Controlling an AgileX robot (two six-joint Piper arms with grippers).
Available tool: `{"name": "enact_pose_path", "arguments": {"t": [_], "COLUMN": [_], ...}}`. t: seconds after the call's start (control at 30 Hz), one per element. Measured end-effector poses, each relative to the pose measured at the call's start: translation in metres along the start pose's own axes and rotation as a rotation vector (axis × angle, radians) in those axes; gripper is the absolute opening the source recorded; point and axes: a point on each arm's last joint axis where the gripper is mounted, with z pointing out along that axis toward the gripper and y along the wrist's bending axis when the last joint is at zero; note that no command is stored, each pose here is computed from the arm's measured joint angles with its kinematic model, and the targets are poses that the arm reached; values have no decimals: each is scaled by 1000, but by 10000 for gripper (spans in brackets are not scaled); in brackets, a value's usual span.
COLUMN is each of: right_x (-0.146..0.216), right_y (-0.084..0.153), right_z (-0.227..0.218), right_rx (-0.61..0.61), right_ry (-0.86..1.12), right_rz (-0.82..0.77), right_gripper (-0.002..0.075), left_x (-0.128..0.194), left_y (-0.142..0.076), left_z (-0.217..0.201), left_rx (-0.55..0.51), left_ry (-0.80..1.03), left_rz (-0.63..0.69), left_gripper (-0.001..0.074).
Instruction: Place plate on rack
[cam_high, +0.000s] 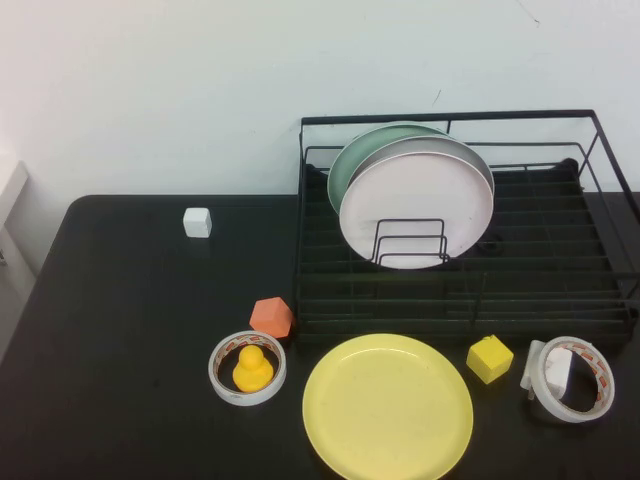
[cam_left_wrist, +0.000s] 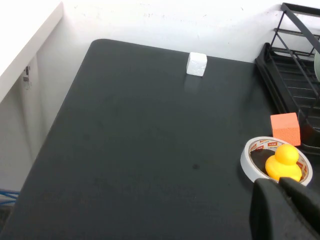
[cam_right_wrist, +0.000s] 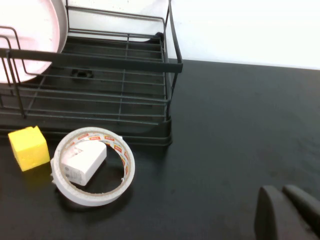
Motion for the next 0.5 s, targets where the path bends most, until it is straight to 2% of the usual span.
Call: {"name": "enact_pose_path", "arguments": {"t": [0.5], "right_x": [0], "right_y": [0], "right_z": [0], "right_rx": [-2], "right_ry": [2], "right_rz": [4], "right_gripper": [-2], "left_x": [0], "left_y": [0], "left_z": [0], "left_rx": [0], "left_ry": [0], "left_rz": [0], "left_gripper": [-1]}}
